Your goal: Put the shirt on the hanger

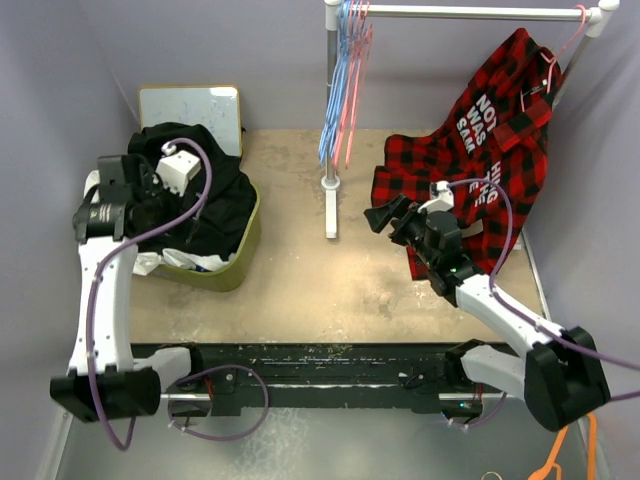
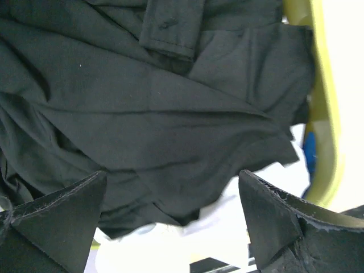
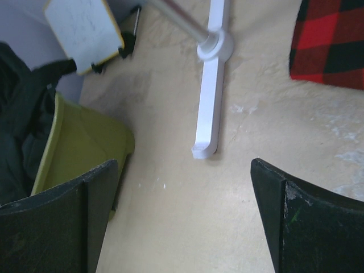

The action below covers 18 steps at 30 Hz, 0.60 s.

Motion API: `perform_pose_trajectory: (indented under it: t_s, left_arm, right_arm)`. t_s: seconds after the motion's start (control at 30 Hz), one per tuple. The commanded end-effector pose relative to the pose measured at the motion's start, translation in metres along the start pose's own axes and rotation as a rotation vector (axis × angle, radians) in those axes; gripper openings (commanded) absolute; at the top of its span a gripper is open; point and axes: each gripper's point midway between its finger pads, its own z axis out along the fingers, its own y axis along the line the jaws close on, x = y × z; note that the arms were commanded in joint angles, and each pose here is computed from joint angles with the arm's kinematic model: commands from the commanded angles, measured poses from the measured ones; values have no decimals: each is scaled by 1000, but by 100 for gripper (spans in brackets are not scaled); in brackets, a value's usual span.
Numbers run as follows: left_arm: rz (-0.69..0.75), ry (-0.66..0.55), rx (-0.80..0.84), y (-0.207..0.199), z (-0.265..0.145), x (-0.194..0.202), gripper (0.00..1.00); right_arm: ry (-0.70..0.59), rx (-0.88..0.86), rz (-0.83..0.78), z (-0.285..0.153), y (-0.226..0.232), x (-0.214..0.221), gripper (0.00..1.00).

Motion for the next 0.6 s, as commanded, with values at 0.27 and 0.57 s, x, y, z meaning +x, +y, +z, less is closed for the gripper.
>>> perform_pose_trajectory:
  t_s: [0.27,0.57]
  left_arm:
    - [175,46,-43,7,67,-19,82]
    - [166,91,10,-9,78,-2,4]
  right_arm:
    - [30,-158,-140,-1,37,-9,100]
    - [79,-312,-190,-15,61,1,100]
